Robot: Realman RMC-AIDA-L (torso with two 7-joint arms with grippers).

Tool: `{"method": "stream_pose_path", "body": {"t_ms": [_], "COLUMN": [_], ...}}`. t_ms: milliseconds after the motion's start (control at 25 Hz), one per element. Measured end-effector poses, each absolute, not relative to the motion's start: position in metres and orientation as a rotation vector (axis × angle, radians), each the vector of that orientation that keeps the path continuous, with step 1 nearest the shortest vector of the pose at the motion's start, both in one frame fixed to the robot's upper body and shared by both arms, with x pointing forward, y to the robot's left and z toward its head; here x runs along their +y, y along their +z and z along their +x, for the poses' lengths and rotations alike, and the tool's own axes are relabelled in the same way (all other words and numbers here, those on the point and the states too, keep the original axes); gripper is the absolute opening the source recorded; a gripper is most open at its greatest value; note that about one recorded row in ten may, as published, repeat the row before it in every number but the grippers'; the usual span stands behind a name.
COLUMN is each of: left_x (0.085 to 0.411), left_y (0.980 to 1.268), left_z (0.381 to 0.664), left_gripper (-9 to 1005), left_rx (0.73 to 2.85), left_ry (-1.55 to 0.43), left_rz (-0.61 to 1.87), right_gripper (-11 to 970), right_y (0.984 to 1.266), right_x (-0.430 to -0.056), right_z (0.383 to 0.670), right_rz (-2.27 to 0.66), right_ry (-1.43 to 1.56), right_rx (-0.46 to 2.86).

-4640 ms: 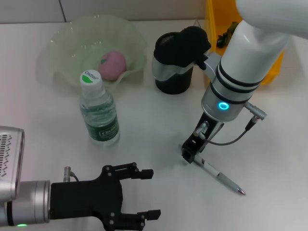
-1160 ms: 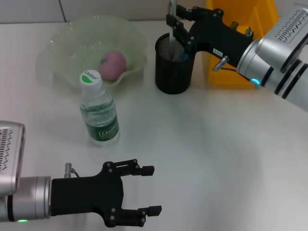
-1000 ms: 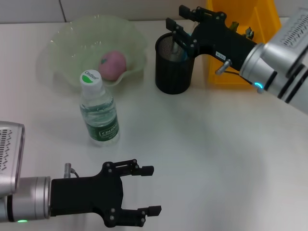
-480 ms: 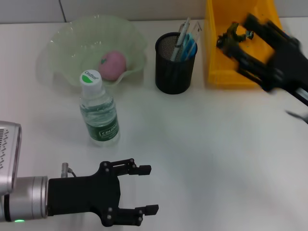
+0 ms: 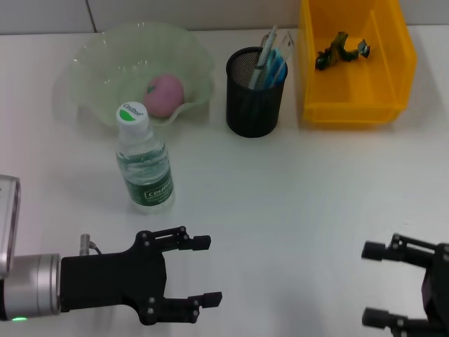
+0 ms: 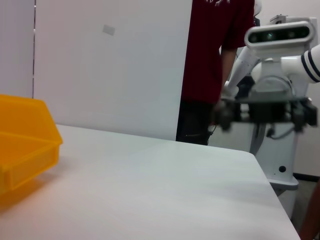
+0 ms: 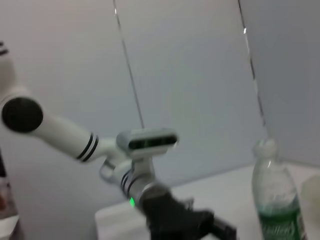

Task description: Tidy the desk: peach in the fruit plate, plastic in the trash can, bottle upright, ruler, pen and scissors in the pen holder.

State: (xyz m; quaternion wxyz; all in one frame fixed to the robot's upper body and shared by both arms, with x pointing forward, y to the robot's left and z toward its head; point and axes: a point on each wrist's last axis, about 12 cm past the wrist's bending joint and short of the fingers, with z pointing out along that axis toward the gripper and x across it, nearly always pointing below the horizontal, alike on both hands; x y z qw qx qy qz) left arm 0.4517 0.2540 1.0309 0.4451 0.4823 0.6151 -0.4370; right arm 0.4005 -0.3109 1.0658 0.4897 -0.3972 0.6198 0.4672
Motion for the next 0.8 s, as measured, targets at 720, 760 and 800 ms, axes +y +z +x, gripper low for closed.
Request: {"method": "stream_pose_path", "body": {"t_ms": [720,760,800], "left_x": [0.254,0.254,0.254], "left_y": [1.035,1.035,1.035], "left_z": [0.454,0.455,0.454], "left_gripper": [797,797,797], "left_rx": [1.502,1.501,1.501], "left_ry": [-1.098,-1.098,-1.1], "left_rz": [1.202,1.203,1.202], "right_gripper": [809,809,809], "right_y": [1.046,1.044,1.043], "right_x": [-0.303,-0.301,-0.3], "right_z": [0.408,0.409,0.409], "right_rz": [-1.055,-1.063,-1.063], "right_ry": [0.995,0.978,0.974], "right_rx": [1.537,1.52,1.508]}}
